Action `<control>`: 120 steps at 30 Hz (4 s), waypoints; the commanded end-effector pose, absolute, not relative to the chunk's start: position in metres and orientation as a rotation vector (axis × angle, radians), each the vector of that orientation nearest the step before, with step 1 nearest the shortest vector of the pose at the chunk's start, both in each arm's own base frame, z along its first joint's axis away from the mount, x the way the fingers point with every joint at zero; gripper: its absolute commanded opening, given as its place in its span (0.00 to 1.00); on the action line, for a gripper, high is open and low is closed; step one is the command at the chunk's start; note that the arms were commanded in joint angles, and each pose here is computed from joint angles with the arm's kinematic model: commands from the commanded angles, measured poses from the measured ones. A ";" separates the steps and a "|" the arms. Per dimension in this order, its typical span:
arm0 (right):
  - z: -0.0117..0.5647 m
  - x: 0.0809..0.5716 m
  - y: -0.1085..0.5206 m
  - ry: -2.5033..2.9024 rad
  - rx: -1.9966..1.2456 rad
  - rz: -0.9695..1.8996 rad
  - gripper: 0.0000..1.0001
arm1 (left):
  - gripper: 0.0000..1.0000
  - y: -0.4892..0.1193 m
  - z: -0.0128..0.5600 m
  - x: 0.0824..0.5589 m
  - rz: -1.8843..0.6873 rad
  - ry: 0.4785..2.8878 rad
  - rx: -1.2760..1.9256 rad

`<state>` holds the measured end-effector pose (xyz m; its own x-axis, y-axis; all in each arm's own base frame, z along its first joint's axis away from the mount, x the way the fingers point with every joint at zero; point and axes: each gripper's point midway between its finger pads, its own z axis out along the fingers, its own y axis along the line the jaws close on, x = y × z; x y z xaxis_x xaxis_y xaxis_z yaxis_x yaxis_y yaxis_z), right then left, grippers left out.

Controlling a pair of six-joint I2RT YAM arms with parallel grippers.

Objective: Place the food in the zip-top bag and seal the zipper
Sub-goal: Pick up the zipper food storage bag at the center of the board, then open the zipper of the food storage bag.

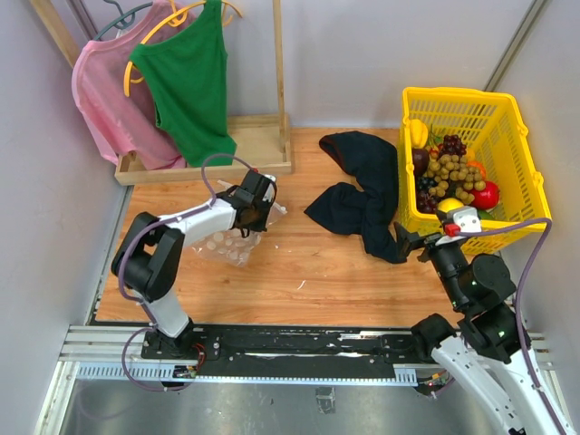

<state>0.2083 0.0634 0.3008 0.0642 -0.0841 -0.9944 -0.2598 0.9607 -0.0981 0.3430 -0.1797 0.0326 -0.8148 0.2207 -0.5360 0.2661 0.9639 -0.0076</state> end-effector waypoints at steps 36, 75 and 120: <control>0.322 0.276 0.247 1.769 -0.411 0.938 0.95 | 0.00 -0.221 0.269 0.254 -0.320 1.303 0.867; 0.316 0.292 0.296 1.759 -0.296 1.292 0.76 | 0.00 -0.237 0.262 0.233 -0.399 1.199 0.979; 0.293 0.281 0.294 1.873 -0.518 0.993 0.01 | 0.29 -0.245 0.264 0.224 -0.482 1.231 0.988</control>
